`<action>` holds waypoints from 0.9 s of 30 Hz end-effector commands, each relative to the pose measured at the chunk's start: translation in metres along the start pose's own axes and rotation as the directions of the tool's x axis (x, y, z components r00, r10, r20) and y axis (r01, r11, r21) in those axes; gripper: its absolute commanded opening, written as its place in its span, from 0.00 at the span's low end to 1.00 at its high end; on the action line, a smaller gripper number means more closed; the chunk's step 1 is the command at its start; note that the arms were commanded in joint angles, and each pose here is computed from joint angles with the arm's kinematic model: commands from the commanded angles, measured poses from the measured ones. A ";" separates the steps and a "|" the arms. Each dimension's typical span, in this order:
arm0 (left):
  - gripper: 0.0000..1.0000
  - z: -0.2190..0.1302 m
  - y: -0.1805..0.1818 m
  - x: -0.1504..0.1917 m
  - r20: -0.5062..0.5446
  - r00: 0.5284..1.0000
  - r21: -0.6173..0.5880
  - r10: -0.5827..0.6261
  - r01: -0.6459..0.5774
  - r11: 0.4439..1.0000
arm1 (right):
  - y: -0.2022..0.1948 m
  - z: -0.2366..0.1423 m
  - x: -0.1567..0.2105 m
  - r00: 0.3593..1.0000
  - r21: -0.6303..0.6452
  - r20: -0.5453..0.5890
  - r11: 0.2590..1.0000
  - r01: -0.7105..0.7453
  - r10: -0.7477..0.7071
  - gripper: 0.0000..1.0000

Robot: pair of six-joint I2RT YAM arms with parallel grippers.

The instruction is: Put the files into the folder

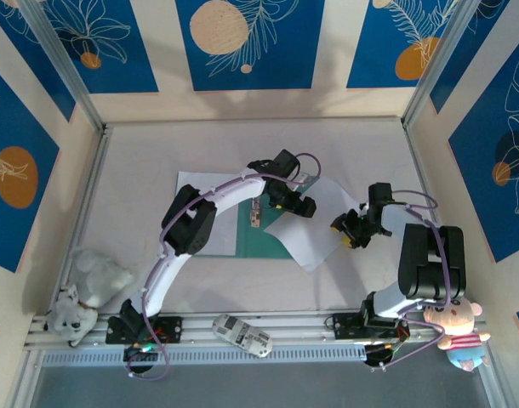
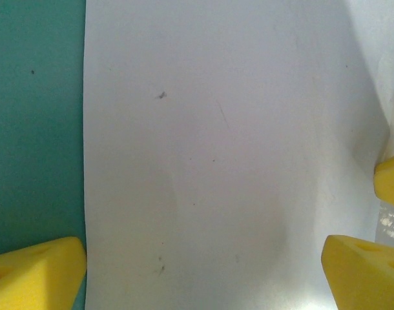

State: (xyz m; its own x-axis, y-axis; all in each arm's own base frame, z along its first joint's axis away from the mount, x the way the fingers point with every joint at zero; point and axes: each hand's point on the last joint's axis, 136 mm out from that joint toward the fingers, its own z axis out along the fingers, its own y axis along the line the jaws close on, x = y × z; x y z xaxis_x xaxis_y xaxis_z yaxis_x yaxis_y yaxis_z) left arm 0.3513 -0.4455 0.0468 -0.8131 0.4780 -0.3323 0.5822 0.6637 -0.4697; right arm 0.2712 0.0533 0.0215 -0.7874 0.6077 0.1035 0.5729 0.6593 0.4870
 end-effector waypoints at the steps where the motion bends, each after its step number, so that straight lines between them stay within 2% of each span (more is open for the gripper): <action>1: 0.97 0.005 -0.004 0.019 -0.060 0.998 0.019 -0.012 0.013 1.000 | 0.001 0.006 -0.002 1.000 0.000 -0.013 1.000 0.001 -0.001 0.47; 18: 0.97 0.007 0.001 0.022 -0.066 0.998 -0.005 -0.021 0.021 1.000 | 0.024 0.014 -0.011 0.999 -0.035 -0.033 0.999 0.005 -0.006 0.47; 27: 0.81 0.010 0.003 0.021 -0.062 0.996 -0.009 -0.063 0.062 0.998 | 0.041 0.010 -0.016 0.999 -0.069 -0.038 0.998 0.012 -0.014 0.47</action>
State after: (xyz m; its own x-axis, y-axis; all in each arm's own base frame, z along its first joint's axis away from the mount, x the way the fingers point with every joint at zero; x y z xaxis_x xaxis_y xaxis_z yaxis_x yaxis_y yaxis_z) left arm 0.3506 -0.4442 0.0447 -0.8222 0.4680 -0.3241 0.5692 0.6721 -0.4736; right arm 0.3055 0.0708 0.0256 -0.8046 0.5834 0.1111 0.5432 0.6473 0.5348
